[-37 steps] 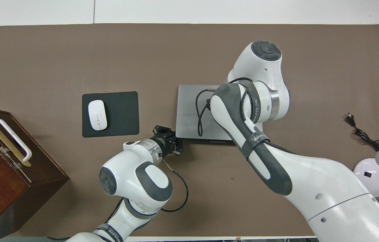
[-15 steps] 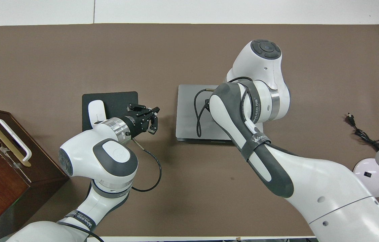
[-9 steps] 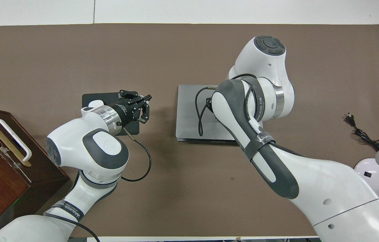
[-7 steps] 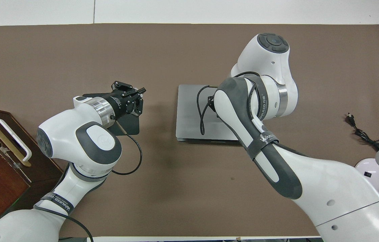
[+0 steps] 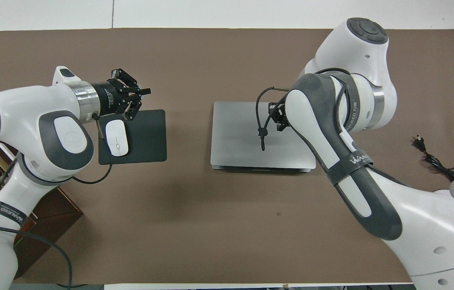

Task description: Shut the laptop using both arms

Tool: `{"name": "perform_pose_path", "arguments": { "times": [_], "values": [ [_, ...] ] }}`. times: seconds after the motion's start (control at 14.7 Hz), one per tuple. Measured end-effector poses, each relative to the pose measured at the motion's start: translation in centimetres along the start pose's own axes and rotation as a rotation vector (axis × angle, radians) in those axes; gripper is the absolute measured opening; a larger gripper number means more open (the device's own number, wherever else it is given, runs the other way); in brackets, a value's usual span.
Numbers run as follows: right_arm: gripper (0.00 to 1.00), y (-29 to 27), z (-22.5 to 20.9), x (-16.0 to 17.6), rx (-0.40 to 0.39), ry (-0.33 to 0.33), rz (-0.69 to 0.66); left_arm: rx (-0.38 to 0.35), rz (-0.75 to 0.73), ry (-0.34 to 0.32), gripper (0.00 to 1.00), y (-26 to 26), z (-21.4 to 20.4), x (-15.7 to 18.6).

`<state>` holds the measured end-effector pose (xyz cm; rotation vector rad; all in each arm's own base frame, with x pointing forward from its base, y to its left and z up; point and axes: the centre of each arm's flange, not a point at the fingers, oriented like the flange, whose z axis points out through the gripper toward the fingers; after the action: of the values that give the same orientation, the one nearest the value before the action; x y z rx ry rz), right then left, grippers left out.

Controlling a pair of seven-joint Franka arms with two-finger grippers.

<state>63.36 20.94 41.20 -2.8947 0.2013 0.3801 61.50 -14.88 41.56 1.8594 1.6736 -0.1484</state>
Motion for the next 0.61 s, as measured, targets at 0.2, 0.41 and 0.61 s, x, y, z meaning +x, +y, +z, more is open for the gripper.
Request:
{"name": "perform_pose_path", "arguments": {
  "times": [0.2, 0.41, 0.61],
  "values": [
    [0.01, 0.9, -2.8, -0.6, -0.065, 0.064, -0.034, 0.111, 0.158, 0.075, 0.01, 2.5, -3.0, 1.2],
    [0.01, 2.8, -6.3, -0.9, -0.109, 0.127, -0.087, 0.267, 0.315, 0.168, 0.01, 2.6, -4.1, 1.0],
    [0.01, 5.5, -10.3, -1.4, -0.153, 0.193, -0.138, 0.429, 0.39, 0.187, 0.01, 2.3, -6.7, 0.8]
  ]
}}
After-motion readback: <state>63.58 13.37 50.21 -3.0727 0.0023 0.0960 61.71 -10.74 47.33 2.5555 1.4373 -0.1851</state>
